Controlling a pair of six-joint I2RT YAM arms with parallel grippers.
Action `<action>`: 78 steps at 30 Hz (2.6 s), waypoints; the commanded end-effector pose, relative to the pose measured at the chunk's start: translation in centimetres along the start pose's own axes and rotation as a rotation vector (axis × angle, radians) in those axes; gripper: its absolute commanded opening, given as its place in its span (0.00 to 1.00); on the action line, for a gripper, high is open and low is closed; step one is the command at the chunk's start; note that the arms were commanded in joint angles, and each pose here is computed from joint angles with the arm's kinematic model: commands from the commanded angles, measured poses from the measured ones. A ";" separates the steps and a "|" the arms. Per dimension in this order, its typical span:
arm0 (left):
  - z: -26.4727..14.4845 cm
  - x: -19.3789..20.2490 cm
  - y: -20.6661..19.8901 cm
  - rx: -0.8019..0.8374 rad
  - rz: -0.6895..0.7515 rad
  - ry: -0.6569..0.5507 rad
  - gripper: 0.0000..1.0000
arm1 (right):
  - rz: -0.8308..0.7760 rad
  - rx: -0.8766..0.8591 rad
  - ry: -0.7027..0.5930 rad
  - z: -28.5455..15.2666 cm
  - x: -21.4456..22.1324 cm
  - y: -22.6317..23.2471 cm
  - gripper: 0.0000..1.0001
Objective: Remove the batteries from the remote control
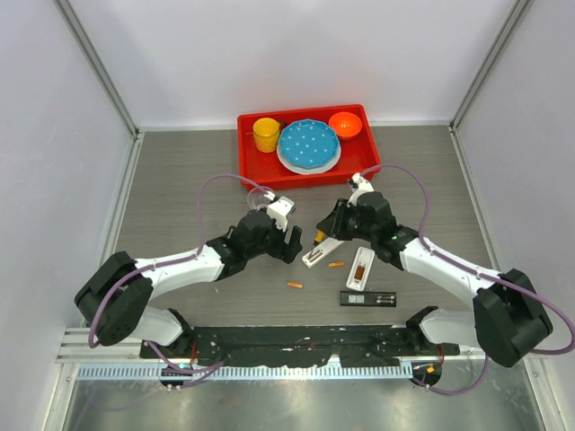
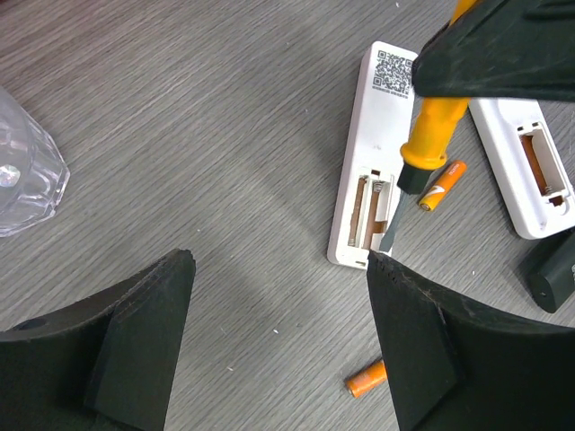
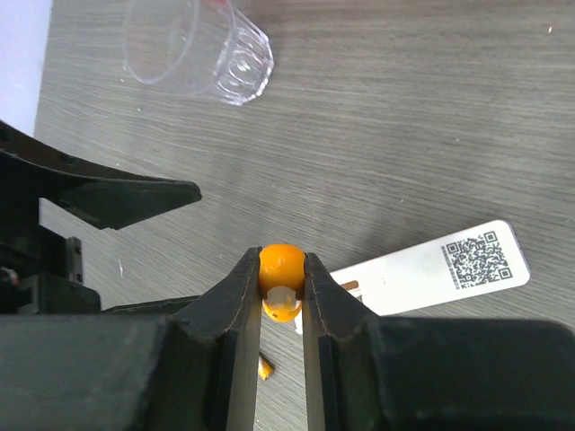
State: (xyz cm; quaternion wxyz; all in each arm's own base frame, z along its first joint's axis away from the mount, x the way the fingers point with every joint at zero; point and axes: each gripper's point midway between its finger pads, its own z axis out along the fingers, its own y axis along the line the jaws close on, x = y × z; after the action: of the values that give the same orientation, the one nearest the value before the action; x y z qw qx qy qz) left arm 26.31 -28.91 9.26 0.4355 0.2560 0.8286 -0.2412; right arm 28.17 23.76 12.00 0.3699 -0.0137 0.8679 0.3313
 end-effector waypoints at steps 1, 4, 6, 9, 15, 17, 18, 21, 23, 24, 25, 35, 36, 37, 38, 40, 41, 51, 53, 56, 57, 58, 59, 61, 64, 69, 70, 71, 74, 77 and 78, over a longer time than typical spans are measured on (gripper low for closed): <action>0.0 -1.5 -0.7 0.042 0.001 -0.045 0.81 | -0.016 -0.026 -0.115 -1.5 -3.0 1.5 0.01; 0.3 -1.1 -1.4 0.080 0.000 -0.017 0.82 | -0.029 0.008 -0.137 -2.3 -3.2 0.9 0.01; 0.4 -0.9 -2.4 0.133 0.005 0.003 0.83 | -0.036 0.030 -0.149 -3.1 -3.2 0.5 0.01; 0.2 -0.7 -4.0 0.214 0.032 0.019 0.85 | -0.030 0.075 -0.178 -4.4 -3.1 -0.7 0.01; 0.5 1.6 -9.9 0.325 0.244 0.100 0.91 | -0.016 0.178 -0.279 -7.3 -3.8 -3.6 0.01; 0.8 1.5 -11.9 0.318 0.317 0.104 0.91 | -0.006 0.205 -0.278 -7.7 -3.9 -4.7 0.01; 1.0 1.9 -12.3 0.313 0.357 0.118 0.91 | -0.002 0.213 -0.275 -7.8 -3.8 -5.0 0.01; 1.4 2.6 -14.9 0.339 0.443 0.131 0.92 | 0.008 0.235 -0.265 -8.1 -4.0 -6.2 0.01; 1.8 3.2 -16.4 0.352 0.501 0.136 0.93 | 0.018 0.247 -0.262 -8.2 -4.1 -6.8 0.01; 2.0 3.7 -16.6 0.340 0.524 0.149 0.94 | 0.021 0.245 -0.257 -8.2 -4.0 -7.0 0.01; 2.5 3.9 -16.9 0.328 0.557 0.157 0.94 | 0.026 0.253 -0.258 -8.3 -4.0 -7.3 0.01; 4.8 7.5 -19.3 0.257 0.739 0.251 0.90 | 0.034 0.231 -0.240 -8.4 -3.7 -7.7 0.01; 5.0 8.1 -19.2 0.256 0.746 0.272 0.89 | 0.033 0.233 -0.241 -8.5 -3.7 -7.9 0.01; 5.1 8.3 -19.2 0.256 0.748 0.278 0.86 | 0.035 0.232 -0.241 -8.5 -3.8 -7.9 0.01; 5.2 8.6 -19.2 0.261 0.751 0.288 0.85 | 0.035 0.231 -0.239 -8.5 -3.7 -7.9 0.01; 5.3 9.2 -19.2 0.271 0.756 0.315 0.76 | 0.035 0.234 -0.242 -8.7 -3.8 -8.0 0.01; 5.2 9.6 -19.2 0.277 0.758 0.334 0.71 | 0.036 0.233 -0.243 -8.7 -3.8 -8.1 0.01; 3.4 12.0 -20.3 0.404 0.718 0.447 0.50 | 0.032 0.216 -0.256 -9.3 -4.2 -7.6 0.01; 2.9 11.8 -20.2 0.402 0.707 0.449 0.49 | 0.026 0.211 -0.257 -9.3 -4.2 -7.5 0.01; 2.1 11.6 -19.9 0.398 0.692 0.448 0.49 | 0.026 0.212 -0.251 -9.3 -4.0 -7.6 0.01; 1.8 11.8 -19.6 0.396 0.690 0.456 0.49 | 0.026 0.211 -0.249 -9.2 -4.0 -7.6 0.01; 1.6 11.9 -19.5 0.395 0.684 0.456 0.49 | 0.028 0.208 -0.245 -9.2 -3.9 -7.6 0.01; 1.5 11.8 -19.4 0.390 0.675 0.451 0.49 | 0.029 0.208 -0.242 -9.2 -3.8 -7.6 0.01; 1.0 11.7 -18.8 0.385 0.663 0.451 0.48 | 0.031 0.207 -0.240 -9.1 -3.6 -7.7 0.01; 0.4 11.7 -18.0 0.374 0.643 0.458 0.49 | 0.032 0.198 -0.241 -9.1 -3.5 -7.5 0.01; -0.7 11.7 -16.7 0.356 0.615 0.468 0.50 | 0.028 0.185 -0.242 -9.0 -3.7 -7.3 0.01; -0.9 11.6 -16.5 0.353 0.611 0.468 0.50 | 0.032 0.187 -0.242 -9.0 -3.7 -7.3 0.01; -1.3 12.1 -16.1 0.342 0.587 0.482 0.50 | 0.032 0.183 -0.243 -9.0 -3.7 -7.2 0.01; -1.8 11.8 -14.5 0.304 0.534 0.494 0.52 | 0.035 0.173 -0.243 -8.9 -3.6 -7.2 0.01; -2.4 11.0 -12.8 0.269 0.489 0.482 0.52 | 0.035 0.168 -0.244 -8.8 -3.5 -7.1 0.01; -2.5 10.8 -12.1 0.253 0.474 0.483 0.52 | 0.032 0.164 -0.247 -8.8 -3.6 -7.0 0.01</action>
State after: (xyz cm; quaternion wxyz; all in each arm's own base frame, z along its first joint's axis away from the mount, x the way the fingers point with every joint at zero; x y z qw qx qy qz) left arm 10.83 -36.16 2.07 0.2323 0.5794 0.7637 -0.1646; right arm 26.46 11.97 13.18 0.4400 0.0795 0.8596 0.2472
